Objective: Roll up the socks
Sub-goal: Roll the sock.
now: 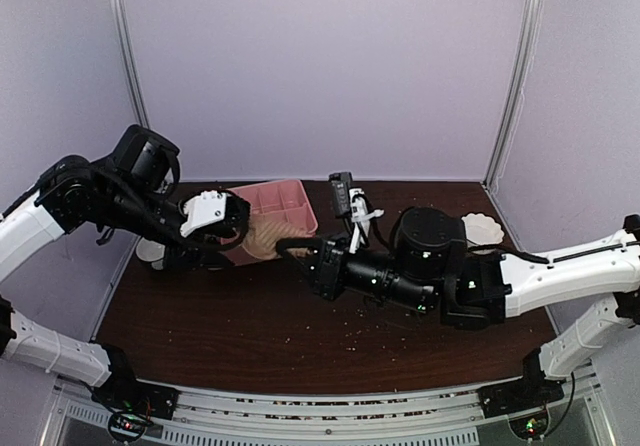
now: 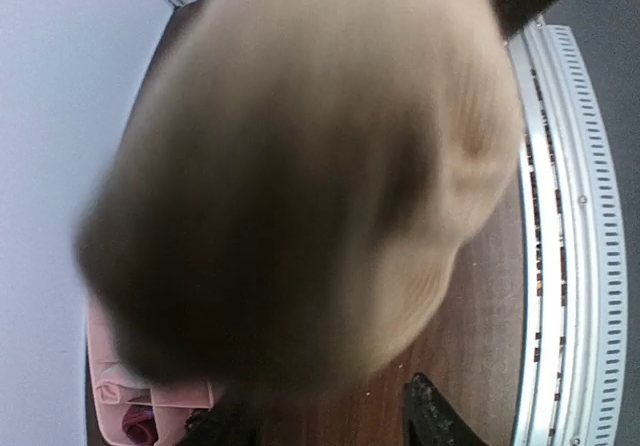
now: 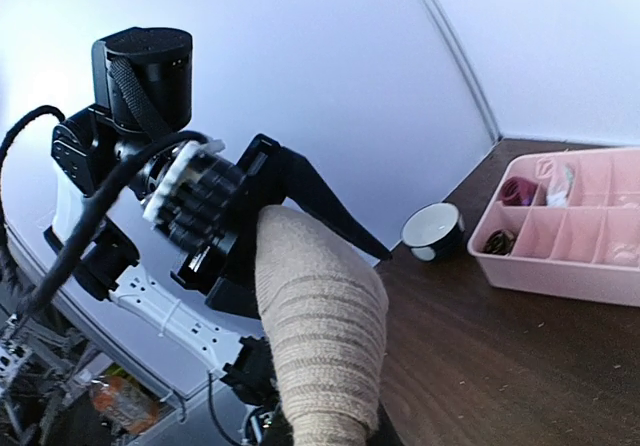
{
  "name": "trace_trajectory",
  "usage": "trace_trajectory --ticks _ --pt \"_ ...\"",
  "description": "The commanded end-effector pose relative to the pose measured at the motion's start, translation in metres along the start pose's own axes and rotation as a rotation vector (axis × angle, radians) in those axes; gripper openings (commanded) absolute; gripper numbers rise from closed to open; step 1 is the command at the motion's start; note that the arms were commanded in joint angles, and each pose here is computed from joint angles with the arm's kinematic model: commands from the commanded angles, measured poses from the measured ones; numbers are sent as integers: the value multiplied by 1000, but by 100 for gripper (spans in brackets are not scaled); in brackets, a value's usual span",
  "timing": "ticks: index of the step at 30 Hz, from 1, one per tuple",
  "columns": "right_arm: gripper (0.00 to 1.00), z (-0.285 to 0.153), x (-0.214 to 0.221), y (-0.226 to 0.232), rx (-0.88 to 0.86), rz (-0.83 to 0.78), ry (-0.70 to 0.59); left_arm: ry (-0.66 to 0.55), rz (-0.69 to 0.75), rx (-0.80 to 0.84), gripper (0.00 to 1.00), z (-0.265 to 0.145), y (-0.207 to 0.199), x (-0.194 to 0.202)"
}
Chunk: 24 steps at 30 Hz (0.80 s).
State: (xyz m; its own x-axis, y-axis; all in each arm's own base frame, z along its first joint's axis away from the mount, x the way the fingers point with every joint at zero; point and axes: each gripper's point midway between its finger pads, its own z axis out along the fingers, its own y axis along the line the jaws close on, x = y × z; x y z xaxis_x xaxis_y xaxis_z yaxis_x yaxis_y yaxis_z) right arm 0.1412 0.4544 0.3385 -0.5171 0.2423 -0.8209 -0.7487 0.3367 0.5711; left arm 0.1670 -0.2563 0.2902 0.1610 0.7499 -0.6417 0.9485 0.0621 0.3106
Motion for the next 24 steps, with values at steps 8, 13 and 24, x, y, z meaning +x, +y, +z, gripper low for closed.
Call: trace_trajectory --ticks 8,13,24 --pt "0 -25 -60 -23 394 -498 -158 -286 -315 454 98 -65 -46 -55" --pt "0 -26 -80 -9 539 -637 -238 -421 -488 646 98 -78 -42 -87" --pt "0 -9 -80 4 558 -681 -272 -587 -583 326 98 -103 42 -88"
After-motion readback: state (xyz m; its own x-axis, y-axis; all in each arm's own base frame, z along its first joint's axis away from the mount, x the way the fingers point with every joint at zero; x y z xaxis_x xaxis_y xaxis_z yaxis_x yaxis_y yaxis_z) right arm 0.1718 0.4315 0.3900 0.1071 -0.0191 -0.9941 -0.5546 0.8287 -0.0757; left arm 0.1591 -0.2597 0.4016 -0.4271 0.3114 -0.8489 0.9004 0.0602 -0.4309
